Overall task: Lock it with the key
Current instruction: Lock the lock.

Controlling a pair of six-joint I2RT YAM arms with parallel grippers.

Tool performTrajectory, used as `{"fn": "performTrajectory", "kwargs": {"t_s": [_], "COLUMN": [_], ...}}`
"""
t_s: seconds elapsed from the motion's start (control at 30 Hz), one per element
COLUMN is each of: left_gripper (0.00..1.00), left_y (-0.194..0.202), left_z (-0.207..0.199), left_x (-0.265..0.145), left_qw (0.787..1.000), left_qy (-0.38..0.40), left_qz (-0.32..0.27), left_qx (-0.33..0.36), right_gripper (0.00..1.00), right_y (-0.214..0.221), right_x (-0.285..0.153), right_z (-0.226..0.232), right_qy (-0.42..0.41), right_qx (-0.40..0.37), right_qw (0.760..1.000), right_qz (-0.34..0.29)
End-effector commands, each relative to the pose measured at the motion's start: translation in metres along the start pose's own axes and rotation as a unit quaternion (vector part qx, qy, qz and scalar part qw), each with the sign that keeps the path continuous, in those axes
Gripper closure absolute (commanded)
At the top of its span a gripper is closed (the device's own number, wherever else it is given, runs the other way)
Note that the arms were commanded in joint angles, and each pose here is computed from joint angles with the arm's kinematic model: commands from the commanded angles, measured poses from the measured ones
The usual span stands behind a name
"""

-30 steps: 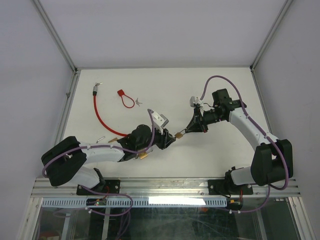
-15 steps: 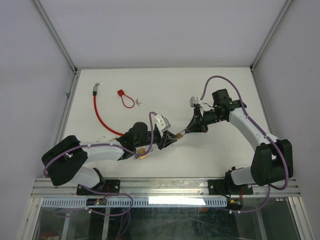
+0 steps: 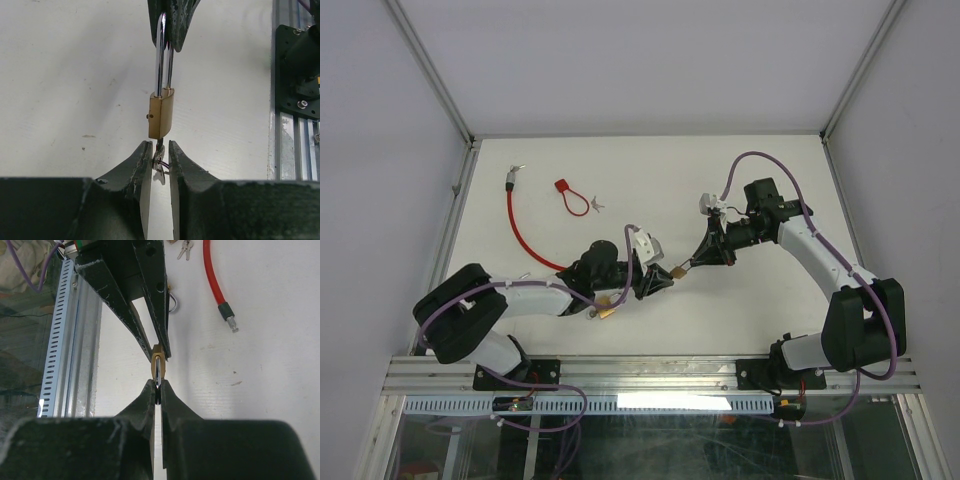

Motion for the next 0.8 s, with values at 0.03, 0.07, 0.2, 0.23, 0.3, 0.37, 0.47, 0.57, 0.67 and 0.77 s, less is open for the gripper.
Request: {"fn": "performTrajectory", "kwargs": {"t_s": [0.03,0.07,0.2,0.23,0.3,0.37,0.47,0.57,0.67,0.77], "left_gripper": [0.81,0.81,0.81,0.81,0.76,0.75,0.74,0.78,0.86,0.86], "left_y": [-0.0144,-0.0151,-0.0174,-0.0177,-0.0186,-0.0192,-0.0197,-0.0201,-0.0211,-0.0215], "left_z": [0.0051,0.0049,0.0055,0.0060,0.0069,0.0090,0.0106,0.0117,0.0131,0.0141], "left_x": [0.0052,0.0055,0.0065,0.0065,0.0074,0.0078,0.0088,0.0089,0.0082,0.0073], "left_qw": [0.999,0.999,0.999,0.999,0.999,0.999,0.999,0.998,0.998,0.998], "left_qy": [0.027,0.031,0.040,0.041,0.040,0.039,0.040,0.040,0.038,0.038], "left_qz": [-0.020,-0.022,-0.028,-0.029,-0.030,-0.031,-0.032,-0.033,-0.037,-0.039], "left_qx": [0.011,0.009,0.004,0.003,-0.002,-0.006,-0.013,-0.019,-0.023,-0.024], "right_gripper": [1.00,1.00,1.00,1.00,1.00,1.00,1.00,1.00,1.00,1.00], "right_y": [-0.0125,-0.0128,-0.0122,-0.0122,-0.0124,-0.0122,-0.0120,-0.0122,-0.0120,-0.0116], "right_x": [-0.0033,-0.0034,-0.0032,-0.0032,-0.0032,-0.0031,-0.0031,-0.0030,-0.0029,-0.0028], "right_z": [0.0054,0.0056,0.0055,0.0055,0.0055,0.0056,0.0058,0.0056,0.0057,0.0059], "right_qy": [-0.006,-0.006,-0.007,-0.007,-0.007,-0.007,-0.007,-0.008,-0.008,-0.008], "right_qx": [-0.030,-0.030,-0.029,-0.029,-0.030,-0.030,-0.030,-0.030,-0.030,-0.029], "right_qw": [0.999,0.999,0.999,0.999,0.999,0.999,0.999,0.999,0.999,0.999], "right_qz": [-0.031,-0.031,-0.031,-0.031,-0.032,-0.032,-0.032,-0.032,-0.032,-0.032]}}
Point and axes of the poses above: each gripper's point midway between its finger pads, its own x axis out along the fingers, its own z axis along the line the jaws close on, y = z × x, the point moved 10 cm from there along -x, back along the fingers, and after that the axes turned 1 degree about x, right-handed, at the moved point
